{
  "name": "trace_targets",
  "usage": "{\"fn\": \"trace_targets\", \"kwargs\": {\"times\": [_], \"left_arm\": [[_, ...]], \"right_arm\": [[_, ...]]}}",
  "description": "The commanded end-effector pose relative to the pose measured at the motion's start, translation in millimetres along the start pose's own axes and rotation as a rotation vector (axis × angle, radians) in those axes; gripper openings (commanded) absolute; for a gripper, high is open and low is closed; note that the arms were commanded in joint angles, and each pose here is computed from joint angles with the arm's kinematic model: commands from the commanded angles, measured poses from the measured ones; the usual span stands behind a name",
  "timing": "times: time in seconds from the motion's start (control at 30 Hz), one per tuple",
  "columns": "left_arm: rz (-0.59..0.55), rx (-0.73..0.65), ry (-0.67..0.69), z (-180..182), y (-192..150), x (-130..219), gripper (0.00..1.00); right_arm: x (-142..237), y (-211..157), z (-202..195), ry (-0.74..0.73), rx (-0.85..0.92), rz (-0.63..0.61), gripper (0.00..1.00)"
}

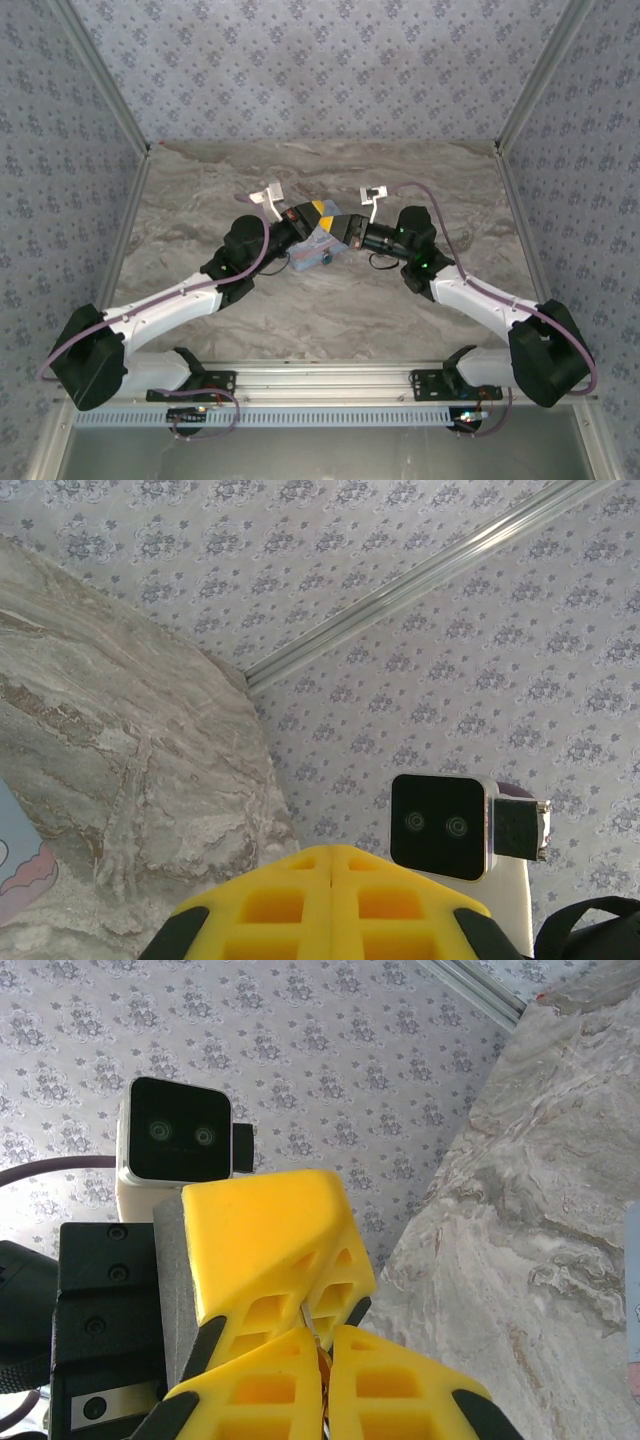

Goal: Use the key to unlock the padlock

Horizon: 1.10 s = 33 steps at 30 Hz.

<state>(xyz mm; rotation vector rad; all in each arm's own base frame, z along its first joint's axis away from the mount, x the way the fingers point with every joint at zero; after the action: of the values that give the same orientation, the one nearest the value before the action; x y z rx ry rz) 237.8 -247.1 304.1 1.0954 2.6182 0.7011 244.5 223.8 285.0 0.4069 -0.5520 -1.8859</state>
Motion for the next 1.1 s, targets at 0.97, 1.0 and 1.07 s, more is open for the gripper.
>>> {"fn": "trace_targets", "kwargs": {"times": [0.97, 1.0, 1.07], "left_arm": [[0.12, -0.004, -0.122, -21.9, -6.9, 2.1, 0.53], [0.13, 0.001, -0.128, -23.0, -8.8, -0.9, 0.53], [0.146, 0.01, -0.131, -22.2, -13.2, -7.2, 0.53]], "right_arm": [[34.5, 2.5, 13.9, -0.059, 0.122, -0.044, 0.0], [33.2, 2.6, 15.7, -0.052, 0.121, -0.043, 0.0], [31.3, 3.2, 18.0, -0.046, 0.123, -0.045, 0.0]]}}
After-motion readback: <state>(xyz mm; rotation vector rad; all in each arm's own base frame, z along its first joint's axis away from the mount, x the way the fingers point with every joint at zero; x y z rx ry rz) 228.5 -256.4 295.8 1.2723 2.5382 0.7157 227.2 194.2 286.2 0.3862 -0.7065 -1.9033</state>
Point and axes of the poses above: each hand's point on the last joint's axis, 136 mm out from that joint toward the fingers, its own x axis back along the fingers, its own z axis along the line the jaws close on, y = z × x, the point moved 8 cm from there along x, back along the fingers
